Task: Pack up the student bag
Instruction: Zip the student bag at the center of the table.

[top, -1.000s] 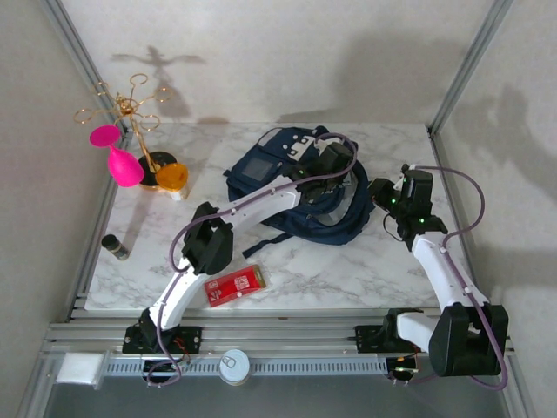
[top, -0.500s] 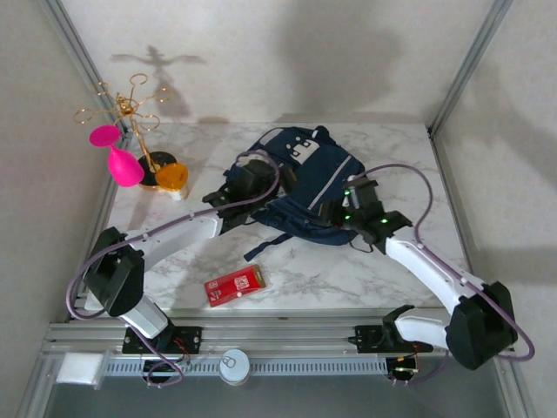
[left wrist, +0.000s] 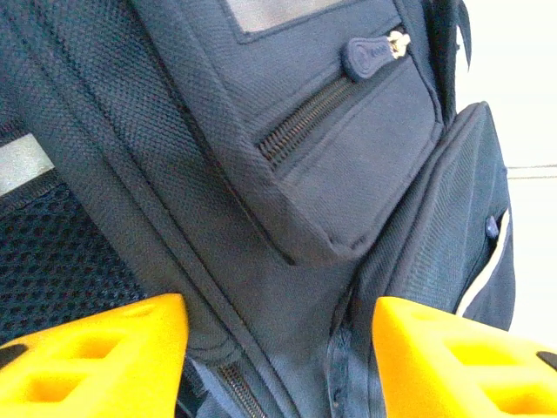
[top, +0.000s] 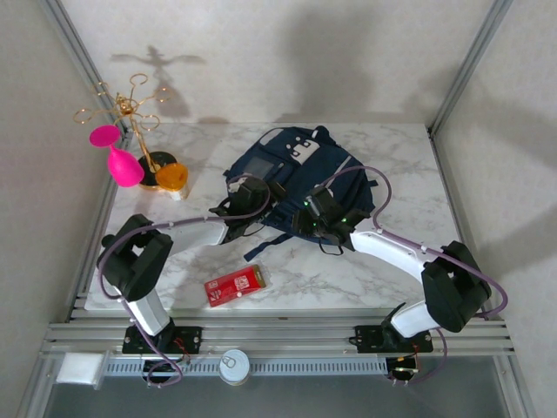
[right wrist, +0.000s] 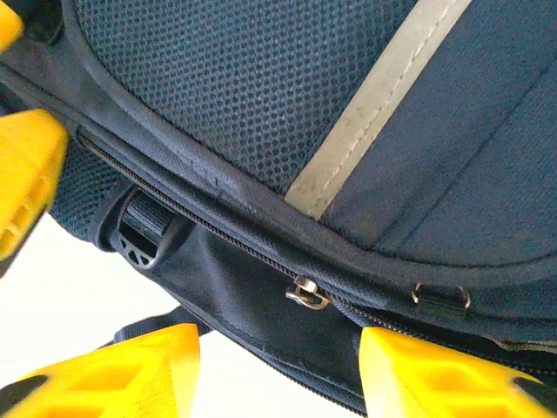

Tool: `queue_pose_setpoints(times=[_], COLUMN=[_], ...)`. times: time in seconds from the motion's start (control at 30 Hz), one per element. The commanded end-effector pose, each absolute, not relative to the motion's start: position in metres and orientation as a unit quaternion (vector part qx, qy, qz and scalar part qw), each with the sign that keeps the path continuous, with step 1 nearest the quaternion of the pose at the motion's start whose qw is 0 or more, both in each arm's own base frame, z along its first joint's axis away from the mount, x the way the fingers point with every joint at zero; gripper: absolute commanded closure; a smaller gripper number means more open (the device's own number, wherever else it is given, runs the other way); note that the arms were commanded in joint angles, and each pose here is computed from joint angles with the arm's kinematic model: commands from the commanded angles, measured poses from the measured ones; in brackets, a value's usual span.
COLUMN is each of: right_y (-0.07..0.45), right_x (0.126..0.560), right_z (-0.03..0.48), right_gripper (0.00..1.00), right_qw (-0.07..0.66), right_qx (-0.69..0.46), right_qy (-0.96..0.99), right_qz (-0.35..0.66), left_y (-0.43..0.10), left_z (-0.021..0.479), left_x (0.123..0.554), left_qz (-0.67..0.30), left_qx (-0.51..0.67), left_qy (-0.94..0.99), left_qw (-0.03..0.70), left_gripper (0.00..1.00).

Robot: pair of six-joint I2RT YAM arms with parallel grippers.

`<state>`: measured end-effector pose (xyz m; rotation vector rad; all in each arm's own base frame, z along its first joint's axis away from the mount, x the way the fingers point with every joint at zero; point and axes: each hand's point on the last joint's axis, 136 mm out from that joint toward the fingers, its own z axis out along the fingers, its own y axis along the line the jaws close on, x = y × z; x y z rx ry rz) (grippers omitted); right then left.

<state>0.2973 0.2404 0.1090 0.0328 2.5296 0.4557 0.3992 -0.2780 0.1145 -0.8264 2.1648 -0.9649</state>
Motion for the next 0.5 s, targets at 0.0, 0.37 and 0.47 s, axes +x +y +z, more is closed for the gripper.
queue_pose_setpoints(times=[0.0,0.37,0.47], right_y=[0.233,0.219,0.221], right_x=[0.304,0.303,0.3], right_z=[0.111,0.118,0.113], right_gripper=[0.47,0.46,0.46], right_qw=[0.301,0.325,0.315], right_qx=[0.031,0.046,0.044], right_qy=[0.941,0.934,0.937], right_qz=[0.153,0.142,0.146], left_y=[-0.292,-0.305,-0.312], left_z=[0.112,0.074,0.075], left_x=[0.4,0.395,0.405], left_qz=[-0.39,-0.387,-0.389], left_qx=[-0.339,-0.381,-0.378], left_qy=[0.807,0.801,0.802], left_qw=[0.285,0.25,0.25], left_gripper=[0.46,0.5,0.61])
